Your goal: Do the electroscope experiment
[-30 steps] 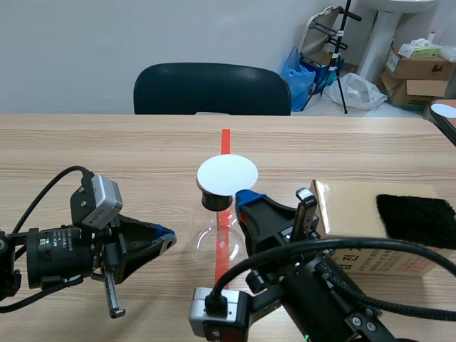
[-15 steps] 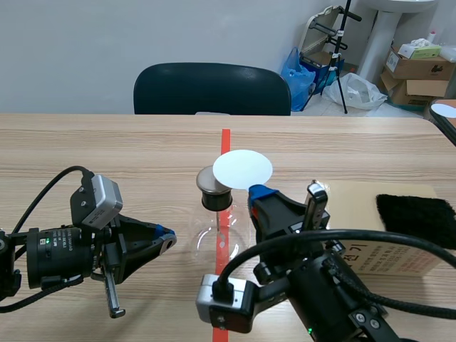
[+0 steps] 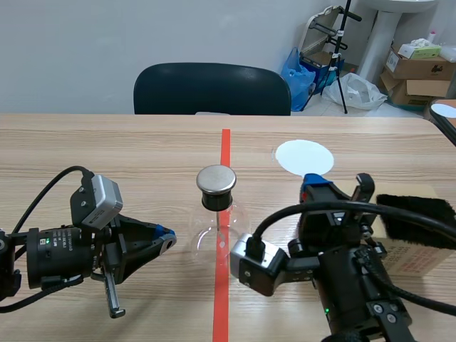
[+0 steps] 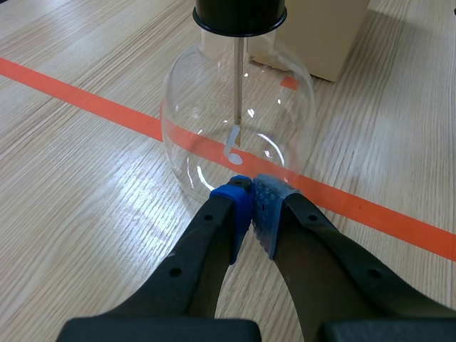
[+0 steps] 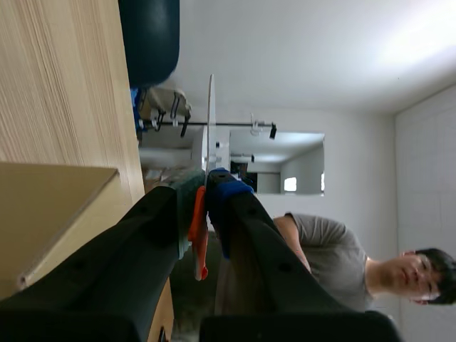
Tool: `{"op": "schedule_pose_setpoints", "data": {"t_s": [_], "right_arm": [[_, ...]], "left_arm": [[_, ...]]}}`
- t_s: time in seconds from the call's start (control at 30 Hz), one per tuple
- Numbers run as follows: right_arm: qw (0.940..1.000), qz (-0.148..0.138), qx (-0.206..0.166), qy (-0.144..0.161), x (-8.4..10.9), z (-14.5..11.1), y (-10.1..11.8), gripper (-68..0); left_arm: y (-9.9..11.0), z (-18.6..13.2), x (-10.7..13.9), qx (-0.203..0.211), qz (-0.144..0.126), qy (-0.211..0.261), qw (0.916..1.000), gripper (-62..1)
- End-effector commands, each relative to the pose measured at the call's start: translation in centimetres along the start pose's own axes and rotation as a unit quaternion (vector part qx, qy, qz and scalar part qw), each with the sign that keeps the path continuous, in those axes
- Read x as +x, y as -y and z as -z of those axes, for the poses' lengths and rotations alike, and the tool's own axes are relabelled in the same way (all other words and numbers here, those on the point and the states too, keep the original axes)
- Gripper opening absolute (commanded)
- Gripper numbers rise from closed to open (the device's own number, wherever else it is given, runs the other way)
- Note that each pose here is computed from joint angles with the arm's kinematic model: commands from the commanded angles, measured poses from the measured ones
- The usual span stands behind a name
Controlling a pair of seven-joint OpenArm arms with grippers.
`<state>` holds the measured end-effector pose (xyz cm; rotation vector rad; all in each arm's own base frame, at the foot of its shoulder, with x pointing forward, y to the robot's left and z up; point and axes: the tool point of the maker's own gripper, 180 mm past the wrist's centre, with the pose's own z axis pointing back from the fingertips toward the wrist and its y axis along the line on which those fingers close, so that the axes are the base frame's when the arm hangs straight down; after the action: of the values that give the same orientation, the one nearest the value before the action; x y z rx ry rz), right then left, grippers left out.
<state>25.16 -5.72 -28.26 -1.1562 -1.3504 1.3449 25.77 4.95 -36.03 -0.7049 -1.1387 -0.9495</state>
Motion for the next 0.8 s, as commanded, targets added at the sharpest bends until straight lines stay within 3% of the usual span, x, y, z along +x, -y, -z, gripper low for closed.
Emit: {"op": "schedule_pose_setpoints", "data": {"t_s": [0.0,0.3,0.77], "right_arm": [[0.9996,0.001,-0.021,-0.016,-0.7,0.6,1.1,-66.7],[0.9971,0.002,-0.021,-0.073,-2.8,0.4,1.1,-66.7],[0.9971,0.002,-0.021,-0.074,-2.8,0.4,1.1,-66.7]], "left_arm": [[-0.2,0.1,0.9,0.005,-0.003,0.020,0.9998,-57.8],[-0.2,0.1,0.9,0.005,-0.003,0.020,0.9998,-57.8],[-0.2,0.1,0.9,0.005,-0.003,0.020,0.9998,-57.8]]}}
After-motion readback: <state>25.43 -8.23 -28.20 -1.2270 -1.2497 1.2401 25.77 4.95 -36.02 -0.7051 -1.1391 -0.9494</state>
